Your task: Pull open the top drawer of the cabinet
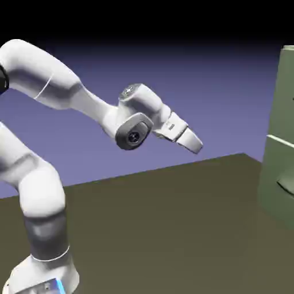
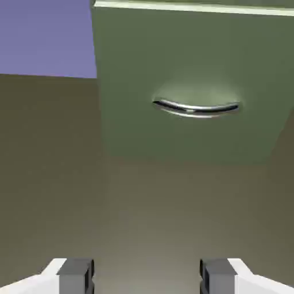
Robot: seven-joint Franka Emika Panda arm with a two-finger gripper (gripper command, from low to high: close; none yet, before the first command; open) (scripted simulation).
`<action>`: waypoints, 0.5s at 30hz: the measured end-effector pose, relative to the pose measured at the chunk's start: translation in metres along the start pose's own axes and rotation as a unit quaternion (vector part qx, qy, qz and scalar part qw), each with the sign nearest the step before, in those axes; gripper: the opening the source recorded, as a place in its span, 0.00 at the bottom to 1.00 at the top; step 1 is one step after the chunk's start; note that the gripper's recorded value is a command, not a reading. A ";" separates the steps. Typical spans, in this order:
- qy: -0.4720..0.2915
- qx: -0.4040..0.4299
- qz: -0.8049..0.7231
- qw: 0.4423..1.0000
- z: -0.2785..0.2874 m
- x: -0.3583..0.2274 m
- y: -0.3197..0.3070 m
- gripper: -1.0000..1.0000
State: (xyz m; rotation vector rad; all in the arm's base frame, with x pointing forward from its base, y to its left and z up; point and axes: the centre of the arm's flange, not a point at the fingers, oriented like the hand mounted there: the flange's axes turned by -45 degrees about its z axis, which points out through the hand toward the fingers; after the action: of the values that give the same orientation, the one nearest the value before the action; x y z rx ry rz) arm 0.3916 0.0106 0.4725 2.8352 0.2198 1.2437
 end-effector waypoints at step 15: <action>0.177 -0.043 -0.505 0.844 -0.116 0.122 -0.021 0.50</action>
State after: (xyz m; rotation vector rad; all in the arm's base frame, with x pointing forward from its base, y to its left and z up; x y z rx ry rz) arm 0.3860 0.0464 0.6381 1.8107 1.3833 1.3467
